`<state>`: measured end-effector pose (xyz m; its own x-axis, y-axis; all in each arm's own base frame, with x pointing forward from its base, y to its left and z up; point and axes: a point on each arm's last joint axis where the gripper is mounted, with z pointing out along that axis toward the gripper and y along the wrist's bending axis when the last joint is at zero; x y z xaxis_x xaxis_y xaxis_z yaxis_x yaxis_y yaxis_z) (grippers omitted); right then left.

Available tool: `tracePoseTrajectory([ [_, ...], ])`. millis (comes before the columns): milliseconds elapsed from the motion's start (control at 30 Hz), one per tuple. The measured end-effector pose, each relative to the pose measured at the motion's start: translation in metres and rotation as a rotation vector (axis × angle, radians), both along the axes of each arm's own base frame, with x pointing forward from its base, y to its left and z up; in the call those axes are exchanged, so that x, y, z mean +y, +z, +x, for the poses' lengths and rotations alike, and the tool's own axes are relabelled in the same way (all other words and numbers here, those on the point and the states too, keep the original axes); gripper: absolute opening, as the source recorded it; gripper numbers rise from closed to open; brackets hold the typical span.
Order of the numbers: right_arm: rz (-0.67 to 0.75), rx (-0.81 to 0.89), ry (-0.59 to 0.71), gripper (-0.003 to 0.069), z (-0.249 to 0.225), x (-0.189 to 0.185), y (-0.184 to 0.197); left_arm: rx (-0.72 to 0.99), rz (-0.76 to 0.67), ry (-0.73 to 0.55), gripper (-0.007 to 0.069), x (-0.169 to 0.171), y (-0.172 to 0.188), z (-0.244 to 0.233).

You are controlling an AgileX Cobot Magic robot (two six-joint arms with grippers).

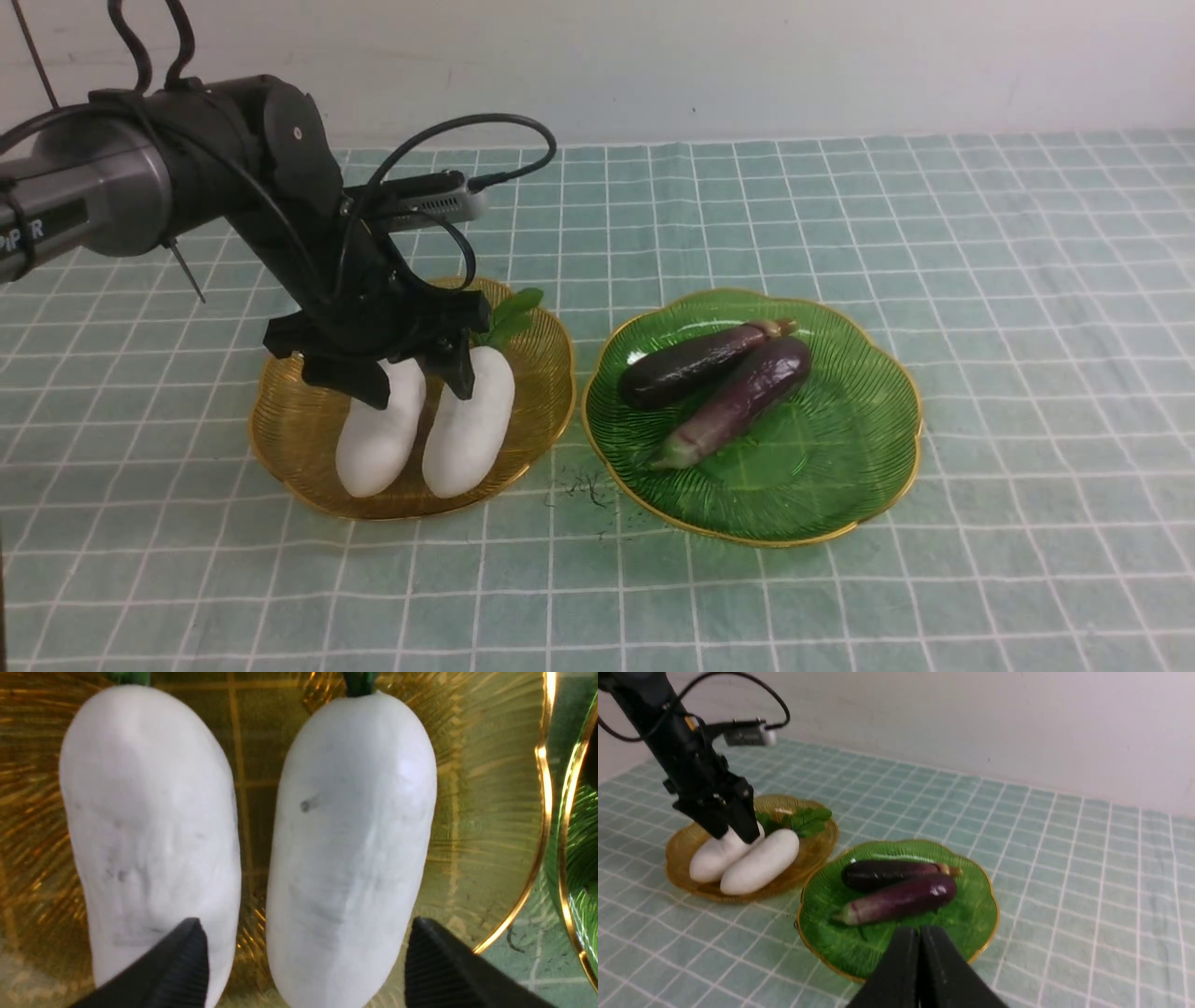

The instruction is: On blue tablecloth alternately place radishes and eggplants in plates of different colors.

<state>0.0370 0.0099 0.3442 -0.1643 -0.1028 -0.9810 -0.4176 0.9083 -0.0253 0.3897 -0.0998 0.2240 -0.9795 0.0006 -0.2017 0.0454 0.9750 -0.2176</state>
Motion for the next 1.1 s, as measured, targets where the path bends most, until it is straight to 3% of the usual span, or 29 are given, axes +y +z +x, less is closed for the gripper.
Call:
tracePoseTrajectory([
  [100, 0.011, -0.091, 0.033, -0.0015, 0.014, 0.012, -0.022, 0.008, 0.003, -0.015, 0.0315, 0.0, 0.004, -0.003],
  [133, 0.019, -0.11, 0.038, -0.0015, 0.015, 0.012, -0.021, 0.007, 0.003, -0.018, 0.0304, 0.0, 0.004, -0.003],
  [167, 0.032, -0.16, 0.056, -0.0015, 0.019, 0.017, -0.028, -0.003, 0.005, -0.034, 0.0214, 0.001, 0.008, -0.004],
  [200, 0.034, -0.166, 0.058, -0.0015, 0.019, 0.017, -0.029, -0.005, 0.006, -0.037, 0.0191, 0.001, 0.008, -0.004],
  [267, 0.059, -0.228, 0.08, -0.0015, 0.021, 0.021, -0.033, -0.013, 0.009, -0.061, 0.0068, 0.001, 0.012, -0.006],
  [333, 0.068, -0.248, 0.088, -0.0015, 0.022, 0.022, -0.036, -0.009, 0.012, -0.079, 0.0014, 0.001, 0.015, -0.008],
  [733, 0.046, -0.214, 0.084, -0.0015, 0.024, 0.023, -0.043, -0.01, 0.013, -0.09, -0.0008, 0.002, 0.022, -0.012],
  [1100, 0.056, -0.193, 0.086, -0.0015, 0.024, 0.023, -0.048, -0.052, 0.021, -0.12, -0.0008, 0.011, 0.083, -0.05],
])
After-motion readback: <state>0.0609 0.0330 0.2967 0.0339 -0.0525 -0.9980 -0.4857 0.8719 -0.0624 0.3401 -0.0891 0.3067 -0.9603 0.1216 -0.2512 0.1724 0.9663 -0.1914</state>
